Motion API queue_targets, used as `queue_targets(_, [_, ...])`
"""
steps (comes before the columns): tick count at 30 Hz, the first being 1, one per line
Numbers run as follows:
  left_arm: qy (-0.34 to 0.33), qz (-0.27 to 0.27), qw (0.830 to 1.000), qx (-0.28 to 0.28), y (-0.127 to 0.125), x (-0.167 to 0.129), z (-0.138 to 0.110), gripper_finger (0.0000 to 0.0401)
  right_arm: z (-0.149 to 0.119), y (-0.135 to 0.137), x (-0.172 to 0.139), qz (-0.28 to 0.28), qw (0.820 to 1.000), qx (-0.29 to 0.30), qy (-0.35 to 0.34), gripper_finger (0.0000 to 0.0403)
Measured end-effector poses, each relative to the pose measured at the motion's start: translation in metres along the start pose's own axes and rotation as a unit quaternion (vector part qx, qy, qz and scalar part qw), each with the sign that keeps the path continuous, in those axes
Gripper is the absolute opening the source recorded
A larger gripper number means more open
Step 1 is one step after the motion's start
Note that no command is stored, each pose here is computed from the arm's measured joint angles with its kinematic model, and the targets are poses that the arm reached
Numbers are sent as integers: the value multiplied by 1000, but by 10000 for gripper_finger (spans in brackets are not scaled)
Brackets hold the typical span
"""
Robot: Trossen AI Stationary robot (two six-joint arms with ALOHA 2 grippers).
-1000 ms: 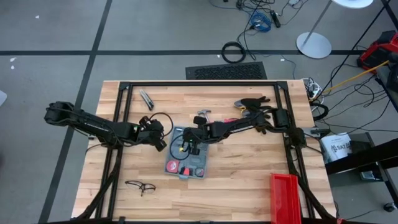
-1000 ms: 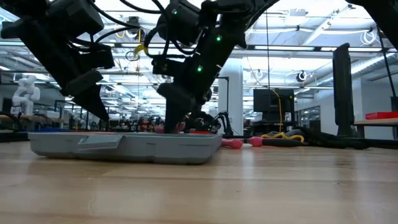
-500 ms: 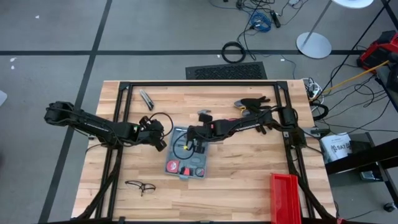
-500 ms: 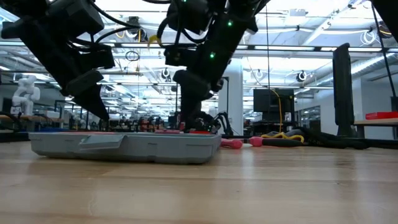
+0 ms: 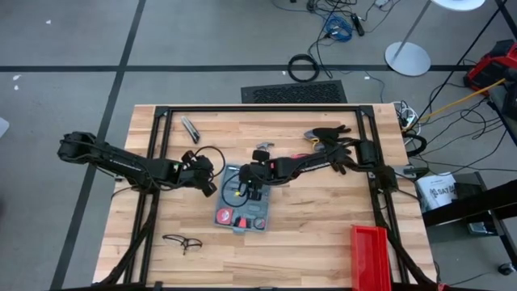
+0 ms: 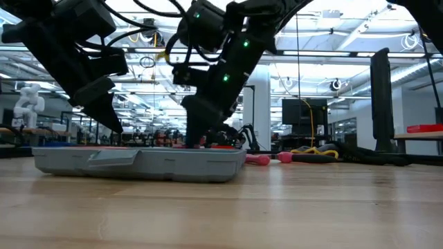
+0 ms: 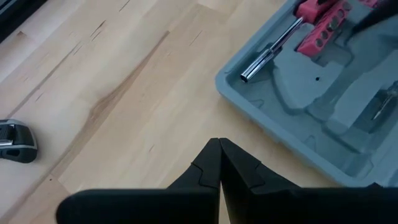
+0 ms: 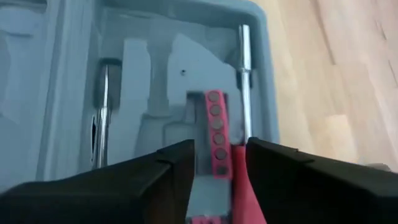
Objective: Prefit tool cases
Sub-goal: Remove the left pink terminal block from the gray prefit tool case
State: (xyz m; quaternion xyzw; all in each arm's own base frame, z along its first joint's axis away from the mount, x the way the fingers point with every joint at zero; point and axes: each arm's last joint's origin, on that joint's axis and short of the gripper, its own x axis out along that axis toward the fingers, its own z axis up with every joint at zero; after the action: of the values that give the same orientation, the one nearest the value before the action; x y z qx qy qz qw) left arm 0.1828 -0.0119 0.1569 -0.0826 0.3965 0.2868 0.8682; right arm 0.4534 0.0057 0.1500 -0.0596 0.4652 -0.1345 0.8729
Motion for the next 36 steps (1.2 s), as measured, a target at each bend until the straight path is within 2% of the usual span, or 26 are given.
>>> queue_targets(3, [-1, 0, 1000, 0, 0, 0, 0, 8, -3, 1, 10, -18, 1000, -2, 1, 137])
queue_targets(5, [0, 0, 1000, 0, 0, 0, 0, 8, -5, 1, 14, -27, 1000, -1, 7, 125])
queue_targets(7, [-2, -1, 1000, -1, 0, 0, 0, 8, -4, 0, 16, -30, 1000, 5, -1, 95])
queue_targets(10, [-1, 0, 1000, -1, 0, 0, 0, 8, -3, 2, 15, -28, 999, -17, -9, 30])
queue_targets(11, [-1, 1, 1000, 0, 0, 0, 0, 8, -1, 4, 14, -28, 999, -27, -13, 23])
queue_targets(22, [-2, 1, 1000, -1, 0, 0, 0, 8, 18, 10, 0, -27, 998, -29, -42, 24])
queue_targets(29, [-2, 2, 1000, -1, 0, 0, 0, 8, 11, 2, -32, -126, 990, -57, 28, 24])
queue_targets(32, [-3, 1, 1000, -1, 0, 0, 0, 8, 6, 4, -57, -149, 988, -49, 15, 24])
queue_targets(34, [-4, 0, 1000, -2, 0, 0, 1, 8, -6, 6, -75, -164, 986, -40, 5, 24])
queue_targets(36, [-6, -1, 1000, -4, -1, 0, 1, 8, -31, 8, -94, -197, 980, -29, -2, 24])
